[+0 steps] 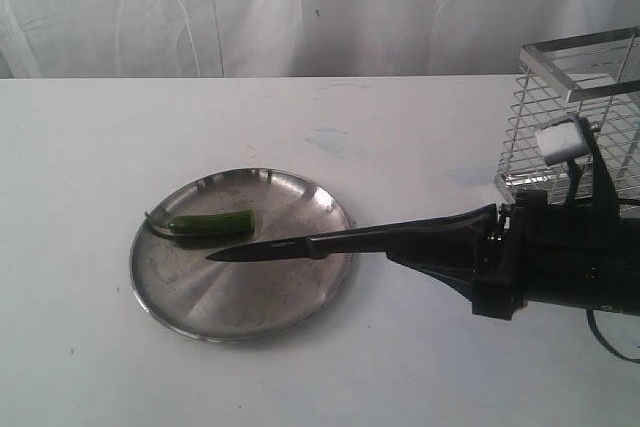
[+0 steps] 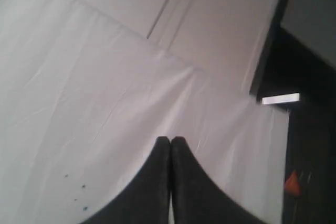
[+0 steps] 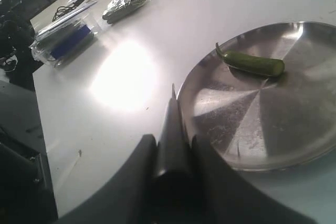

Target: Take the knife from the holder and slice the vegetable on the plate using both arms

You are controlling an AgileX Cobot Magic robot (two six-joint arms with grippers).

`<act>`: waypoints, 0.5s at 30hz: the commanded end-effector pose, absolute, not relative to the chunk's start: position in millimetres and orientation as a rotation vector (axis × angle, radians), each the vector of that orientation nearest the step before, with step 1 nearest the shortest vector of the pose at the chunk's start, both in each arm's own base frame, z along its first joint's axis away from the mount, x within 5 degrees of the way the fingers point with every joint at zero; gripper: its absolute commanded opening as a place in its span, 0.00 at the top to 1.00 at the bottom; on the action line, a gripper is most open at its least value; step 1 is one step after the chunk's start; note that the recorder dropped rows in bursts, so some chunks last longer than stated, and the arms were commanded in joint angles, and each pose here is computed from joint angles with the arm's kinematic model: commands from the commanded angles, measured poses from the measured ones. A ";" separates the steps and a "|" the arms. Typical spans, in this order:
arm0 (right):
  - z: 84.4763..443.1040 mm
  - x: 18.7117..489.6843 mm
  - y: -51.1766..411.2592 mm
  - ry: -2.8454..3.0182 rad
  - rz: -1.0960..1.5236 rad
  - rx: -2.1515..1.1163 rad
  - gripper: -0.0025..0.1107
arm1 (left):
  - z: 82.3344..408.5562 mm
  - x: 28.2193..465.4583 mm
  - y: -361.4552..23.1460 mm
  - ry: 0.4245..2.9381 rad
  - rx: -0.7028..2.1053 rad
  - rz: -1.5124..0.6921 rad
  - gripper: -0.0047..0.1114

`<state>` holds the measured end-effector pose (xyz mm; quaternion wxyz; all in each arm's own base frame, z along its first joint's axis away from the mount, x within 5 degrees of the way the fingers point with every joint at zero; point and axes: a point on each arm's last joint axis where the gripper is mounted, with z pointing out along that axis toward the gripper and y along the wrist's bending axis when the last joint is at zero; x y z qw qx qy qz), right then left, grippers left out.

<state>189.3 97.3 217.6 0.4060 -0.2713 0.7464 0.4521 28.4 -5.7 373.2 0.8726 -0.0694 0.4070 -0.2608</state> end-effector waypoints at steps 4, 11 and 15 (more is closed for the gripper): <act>219.5 188.2 97.9 1.867 1.164 -0.677 0.98 | 382.5 141.4 -21.8 1.455 -0.002 -0.333 0.96; 215.3 191.8 95.1 1.915 1.099 -0.649 0.98 | 293.6 193.1 -81.8 1.894 0.512 -0.949 0.96; 215.6 192.3 95.1 1.917 1.099 -0.644 0.98 | 242.3 188.1 -81.0 2.064 0.462 -0.995 0.96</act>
